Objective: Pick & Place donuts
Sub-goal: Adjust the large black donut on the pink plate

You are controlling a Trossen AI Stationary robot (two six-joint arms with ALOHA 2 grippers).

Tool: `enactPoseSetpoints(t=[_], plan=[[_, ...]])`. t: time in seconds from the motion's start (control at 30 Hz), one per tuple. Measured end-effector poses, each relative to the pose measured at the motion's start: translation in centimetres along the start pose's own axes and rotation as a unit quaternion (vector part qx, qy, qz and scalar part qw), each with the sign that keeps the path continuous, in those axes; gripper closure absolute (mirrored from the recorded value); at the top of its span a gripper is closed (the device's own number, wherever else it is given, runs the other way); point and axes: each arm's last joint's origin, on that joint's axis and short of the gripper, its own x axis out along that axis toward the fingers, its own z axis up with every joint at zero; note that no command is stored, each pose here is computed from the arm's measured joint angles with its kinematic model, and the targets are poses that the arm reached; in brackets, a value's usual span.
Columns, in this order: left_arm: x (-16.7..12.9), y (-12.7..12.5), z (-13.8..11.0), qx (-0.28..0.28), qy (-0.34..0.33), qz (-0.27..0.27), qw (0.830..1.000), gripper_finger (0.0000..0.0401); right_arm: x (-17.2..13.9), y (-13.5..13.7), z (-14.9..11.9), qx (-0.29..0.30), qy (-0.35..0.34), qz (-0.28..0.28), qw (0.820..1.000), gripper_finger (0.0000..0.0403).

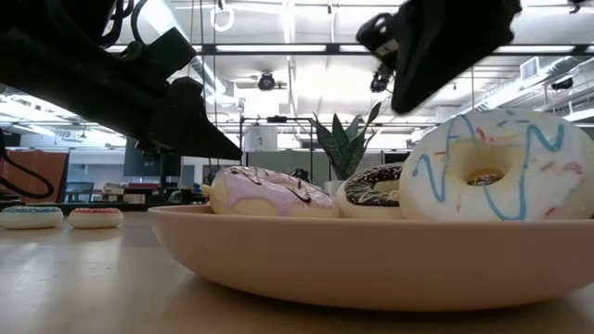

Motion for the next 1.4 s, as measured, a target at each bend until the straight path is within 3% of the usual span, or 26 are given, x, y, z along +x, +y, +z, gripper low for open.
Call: enactPoseSetpoints(t=[0.17,0.47,0.63,0.83,1.2,1.3,1.4], plan=[[0.0,0.0,0.0,0.0,0.003,-0.006,1.0,0.0206,-0.7,-1.9,-0.1,0.08,0.0,-0.026,0.996,0.0341],[0.0,-0.1,0.0,0.002,0.004,-0.008,1.0,0.0206,2.7,-5.1,-2.8,0.209,-0.005,0.023,0.978,0.0168],[0.0,-0.1,0.0,0.002,0.004,-0.008,1.0,0.0206,3.8,-5.7,-4.2,0.246,-0.009,0.063,0.967,0.0137],[0.0,-0.1,0.0,0.002,0.004,-0.008,1.0,0.0206,3.9,-5.9,-4.2,0.233,-0.023,0.085,0.969,0.0184],[0.0,-0.1,0.0,0.003,0.004,-0.008,1.0,0.0206,3.9,-5.9,-3.9,0.195,-0.042,0.092,0.975,0.0371],[0.0,-0.1,0.0,0.002,0.004,-0.008,1.0,0.0206,3.7,-5.9,-3.7,0.177,-0.053,0.092,0.978,0.0393],[0.0,-0.1,0.0,0.003,0.004,-0.008,1.0,0.0206,3.3,-6.0,-3.1,0.166,-0.063,0.091,0.98,0.039]])
